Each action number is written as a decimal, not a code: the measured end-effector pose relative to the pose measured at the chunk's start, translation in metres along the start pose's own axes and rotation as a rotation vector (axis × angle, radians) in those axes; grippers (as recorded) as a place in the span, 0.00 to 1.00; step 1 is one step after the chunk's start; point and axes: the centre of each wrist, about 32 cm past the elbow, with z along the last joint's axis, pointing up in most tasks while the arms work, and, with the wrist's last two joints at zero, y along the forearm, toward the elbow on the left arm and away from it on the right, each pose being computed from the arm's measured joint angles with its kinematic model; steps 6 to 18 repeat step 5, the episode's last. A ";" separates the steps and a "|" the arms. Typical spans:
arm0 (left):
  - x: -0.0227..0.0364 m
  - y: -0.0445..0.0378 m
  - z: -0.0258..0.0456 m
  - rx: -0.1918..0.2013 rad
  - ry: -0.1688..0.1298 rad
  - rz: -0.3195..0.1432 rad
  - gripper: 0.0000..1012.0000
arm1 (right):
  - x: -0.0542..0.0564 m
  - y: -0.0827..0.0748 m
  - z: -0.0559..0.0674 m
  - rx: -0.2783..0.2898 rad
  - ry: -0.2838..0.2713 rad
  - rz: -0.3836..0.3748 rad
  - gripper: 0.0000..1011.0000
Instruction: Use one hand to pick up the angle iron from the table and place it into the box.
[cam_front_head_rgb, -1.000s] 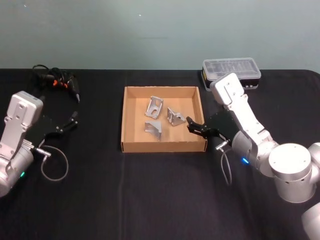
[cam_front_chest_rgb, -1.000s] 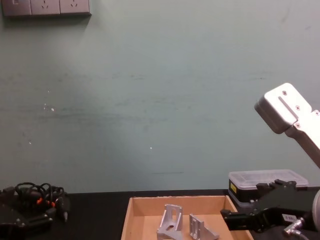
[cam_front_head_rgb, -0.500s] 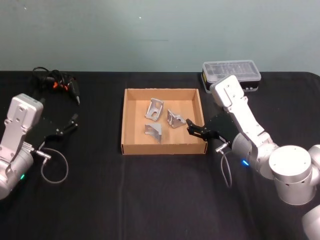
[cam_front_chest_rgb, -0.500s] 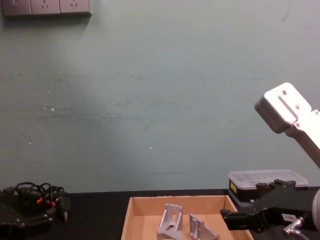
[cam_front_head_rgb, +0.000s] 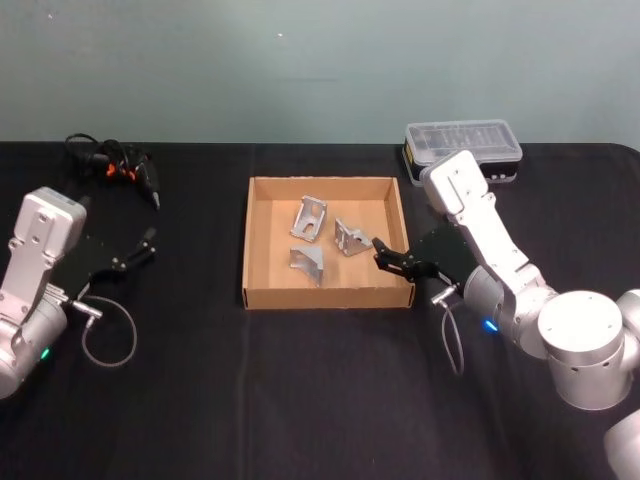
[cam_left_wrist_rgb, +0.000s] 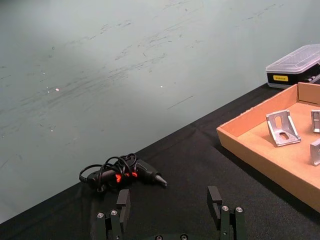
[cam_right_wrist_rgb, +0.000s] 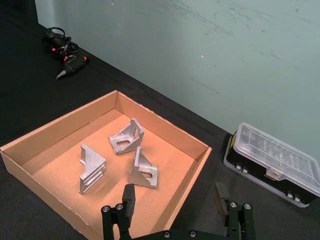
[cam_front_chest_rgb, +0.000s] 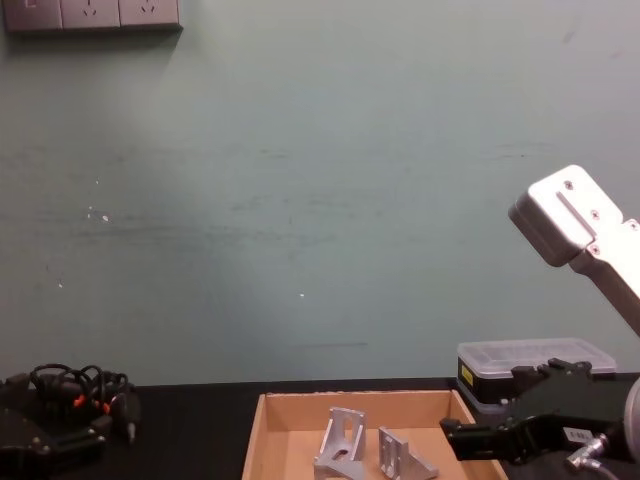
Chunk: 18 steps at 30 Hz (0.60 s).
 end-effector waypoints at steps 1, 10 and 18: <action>0.0000 0.0000 0.0000 0.000 0.000 0.000 1.00 | 0.000 0.000 0.000 0.000 0.000 0.000 0.99; 0.0000 0.0000 0.0000 0.000 0.000 0.000 1.00 | 0.000 0.000 0.000 0.000 0.000 0.000 0.99; 0.0000 0.0000 0.0000 0.000 0.000 0.000 1.00 | 0.000 0.000 0.000 0.000 0.000 0.000 0.99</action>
